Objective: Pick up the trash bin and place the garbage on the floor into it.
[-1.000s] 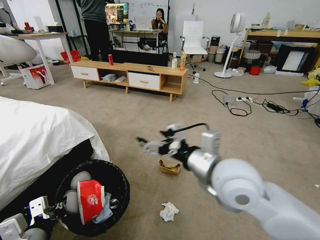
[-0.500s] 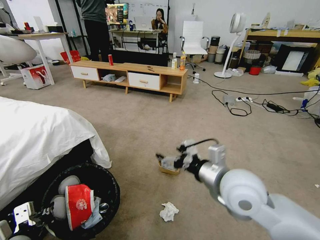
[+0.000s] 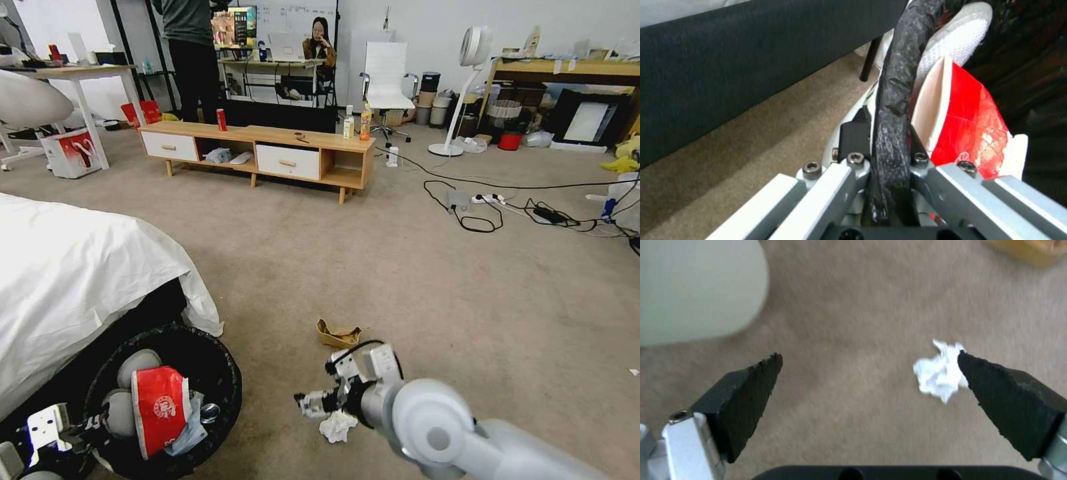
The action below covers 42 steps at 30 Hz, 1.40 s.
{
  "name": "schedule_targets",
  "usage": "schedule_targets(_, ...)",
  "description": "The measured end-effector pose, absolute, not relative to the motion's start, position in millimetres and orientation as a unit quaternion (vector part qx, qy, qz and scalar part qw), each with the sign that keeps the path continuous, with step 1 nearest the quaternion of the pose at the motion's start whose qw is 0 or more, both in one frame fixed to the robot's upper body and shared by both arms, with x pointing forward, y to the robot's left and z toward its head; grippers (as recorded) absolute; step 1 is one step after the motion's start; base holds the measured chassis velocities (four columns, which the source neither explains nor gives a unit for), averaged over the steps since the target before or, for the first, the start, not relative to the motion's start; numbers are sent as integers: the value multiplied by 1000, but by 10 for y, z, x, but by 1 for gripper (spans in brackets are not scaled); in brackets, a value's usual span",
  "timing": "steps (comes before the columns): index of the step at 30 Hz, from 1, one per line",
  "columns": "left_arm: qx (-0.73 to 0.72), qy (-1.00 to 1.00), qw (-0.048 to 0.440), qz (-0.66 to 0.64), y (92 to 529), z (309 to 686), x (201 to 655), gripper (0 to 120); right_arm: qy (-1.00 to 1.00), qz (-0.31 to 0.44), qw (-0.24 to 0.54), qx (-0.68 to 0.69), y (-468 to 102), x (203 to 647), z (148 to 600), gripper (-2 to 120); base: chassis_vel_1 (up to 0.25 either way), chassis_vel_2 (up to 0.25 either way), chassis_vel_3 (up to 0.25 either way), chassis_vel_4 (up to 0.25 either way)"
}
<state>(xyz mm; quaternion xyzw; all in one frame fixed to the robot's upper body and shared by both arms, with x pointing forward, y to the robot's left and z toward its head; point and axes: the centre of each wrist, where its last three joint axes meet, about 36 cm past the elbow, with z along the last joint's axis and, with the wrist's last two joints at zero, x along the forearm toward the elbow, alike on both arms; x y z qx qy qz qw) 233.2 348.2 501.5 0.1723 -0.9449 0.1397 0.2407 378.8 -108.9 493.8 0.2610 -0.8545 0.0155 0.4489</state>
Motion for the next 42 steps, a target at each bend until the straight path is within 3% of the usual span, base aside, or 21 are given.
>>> schedule_targets(10,175,-943,246,141,3488,4979,2329,3,-846,39,498,184,-1107,4105,4284,98,0,0,0,0)
schedule_targets(20,176,-942,249,141,3496,4937,2352,3,-848,41,505,156,-1175,4294,3969,90,0,0,0,0)
schedule_targets(30,174,-941,252,143,3494,4912,2369,3,-846,36,510,151,-1142,4466,3650,99,0,0,0,0)
schedule_targets(42,172,-940,257,147,3487,4858,2393,3,-838,39,524,149,-1041,4540,3316,100,0,0,0,0)
